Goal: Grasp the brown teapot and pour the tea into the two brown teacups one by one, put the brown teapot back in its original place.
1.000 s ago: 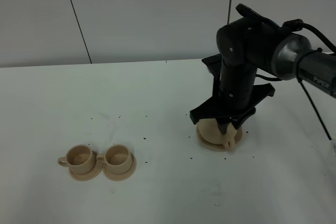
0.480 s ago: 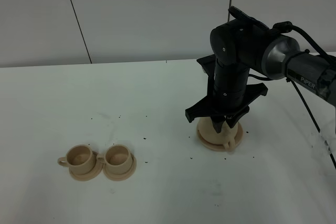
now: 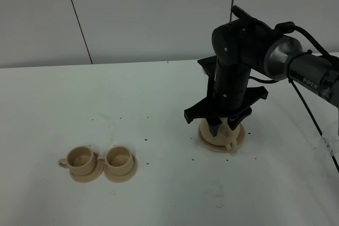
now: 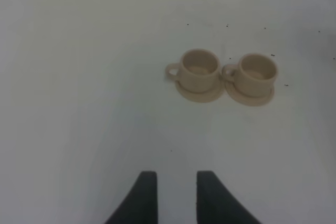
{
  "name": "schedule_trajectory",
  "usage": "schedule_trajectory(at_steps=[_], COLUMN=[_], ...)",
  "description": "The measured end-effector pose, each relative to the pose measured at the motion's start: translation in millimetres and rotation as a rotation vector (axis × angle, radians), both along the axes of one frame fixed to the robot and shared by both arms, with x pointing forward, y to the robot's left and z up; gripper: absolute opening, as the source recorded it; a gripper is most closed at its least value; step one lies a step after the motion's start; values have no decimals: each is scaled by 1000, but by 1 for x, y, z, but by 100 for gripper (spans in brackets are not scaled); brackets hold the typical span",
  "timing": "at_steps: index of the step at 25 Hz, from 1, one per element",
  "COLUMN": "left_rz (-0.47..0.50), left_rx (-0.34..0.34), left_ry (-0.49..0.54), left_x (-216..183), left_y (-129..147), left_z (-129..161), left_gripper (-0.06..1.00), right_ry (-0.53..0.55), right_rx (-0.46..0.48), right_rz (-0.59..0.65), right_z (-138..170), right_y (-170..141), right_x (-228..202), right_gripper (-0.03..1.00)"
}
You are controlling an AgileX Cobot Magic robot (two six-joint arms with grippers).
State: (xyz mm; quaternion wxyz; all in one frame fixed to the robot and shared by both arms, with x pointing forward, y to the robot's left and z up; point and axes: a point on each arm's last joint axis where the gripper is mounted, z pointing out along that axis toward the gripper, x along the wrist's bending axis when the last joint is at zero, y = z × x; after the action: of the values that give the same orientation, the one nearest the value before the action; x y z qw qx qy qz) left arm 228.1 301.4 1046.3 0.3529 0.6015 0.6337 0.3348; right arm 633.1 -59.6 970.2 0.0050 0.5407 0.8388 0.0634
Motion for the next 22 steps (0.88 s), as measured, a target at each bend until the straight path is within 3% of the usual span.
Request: schedule_trajectory(at_steps=[14,22], left_rz=[0,0], left_rx=[0,0], left_ry=[0,0], left_x=[0,0], left_y=[0,0], left_z=[0,0], left_gripper=[25,25], right_ry=[14,57], right_rx=[17,-18], right_rz=[-6,7], right_z=[-1,-14], right_y=[1,-3], right_x=[-1,-7], right_gripper=[37,36])
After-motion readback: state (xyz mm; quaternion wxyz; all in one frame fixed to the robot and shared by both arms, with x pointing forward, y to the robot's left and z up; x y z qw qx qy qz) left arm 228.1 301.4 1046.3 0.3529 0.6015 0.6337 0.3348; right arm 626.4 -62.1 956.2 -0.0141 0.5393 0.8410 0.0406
